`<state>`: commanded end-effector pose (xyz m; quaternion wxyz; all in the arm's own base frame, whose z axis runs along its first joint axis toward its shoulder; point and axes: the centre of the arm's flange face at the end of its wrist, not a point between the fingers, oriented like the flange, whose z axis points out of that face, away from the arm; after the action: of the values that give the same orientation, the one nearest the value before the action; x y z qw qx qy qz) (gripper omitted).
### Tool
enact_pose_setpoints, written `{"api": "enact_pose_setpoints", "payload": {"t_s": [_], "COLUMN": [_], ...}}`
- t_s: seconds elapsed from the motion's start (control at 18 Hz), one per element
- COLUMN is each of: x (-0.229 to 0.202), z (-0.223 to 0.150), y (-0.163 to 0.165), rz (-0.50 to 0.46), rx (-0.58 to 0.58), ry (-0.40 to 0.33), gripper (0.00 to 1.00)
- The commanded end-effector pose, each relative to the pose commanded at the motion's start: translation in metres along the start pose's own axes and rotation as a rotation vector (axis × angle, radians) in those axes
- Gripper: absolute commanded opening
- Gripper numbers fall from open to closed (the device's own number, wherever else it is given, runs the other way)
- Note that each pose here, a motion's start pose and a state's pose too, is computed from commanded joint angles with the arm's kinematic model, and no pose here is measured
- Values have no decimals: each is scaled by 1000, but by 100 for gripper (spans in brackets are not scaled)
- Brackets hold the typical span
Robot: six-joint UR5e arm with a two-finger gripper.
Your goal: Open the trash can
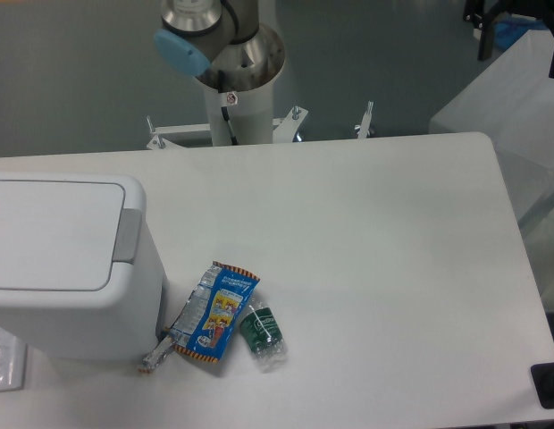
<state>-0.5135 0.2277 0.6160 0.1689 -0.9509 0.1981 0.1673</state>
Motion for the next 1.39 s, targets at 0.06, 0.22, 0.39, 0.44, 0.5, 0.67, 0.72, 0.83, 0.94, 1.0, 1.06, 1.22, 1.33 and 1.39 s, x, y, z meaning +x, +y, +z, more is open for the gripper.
{"api": "enact_pose_setpoints", "payload": {"t_s": [0.06, 0.22, 0.39, 0.44, 0.5, 0.67, 0.72, 0.83, 0.94, 1.0, 1.06, 1.22, 1.33, 1.39], "x": [0, 0, 1, 1, 2, 2, 3, 4, 6, 7, 8, 12, 15, 17], "z": [1, -1, -1, -3, -4, -5, -5, -8, -11, -9, -8, -1, 4, 8], "y": [1, -2, -6, -9, -11, -13, -13, -16, -26, -31, -41, -74, -98, -108], "rz": [-1, -4, -10, -23, -37, -63, -63, -60, -64, -89, -120, -227, -247, -254], "rx": [-4, -4, -3, 0, 5, 8, 8, 9, 11, 16, 24, 44, 58, 64], "ry": [2, -1, -1, -4, -7, -9, -9, -12, -15, -9, -8, 10, 1, 7], "gripper": [100, 100, 100, 100, 100, 100, 100, 100, 100, 100, 100, 100, 100, 100]}}
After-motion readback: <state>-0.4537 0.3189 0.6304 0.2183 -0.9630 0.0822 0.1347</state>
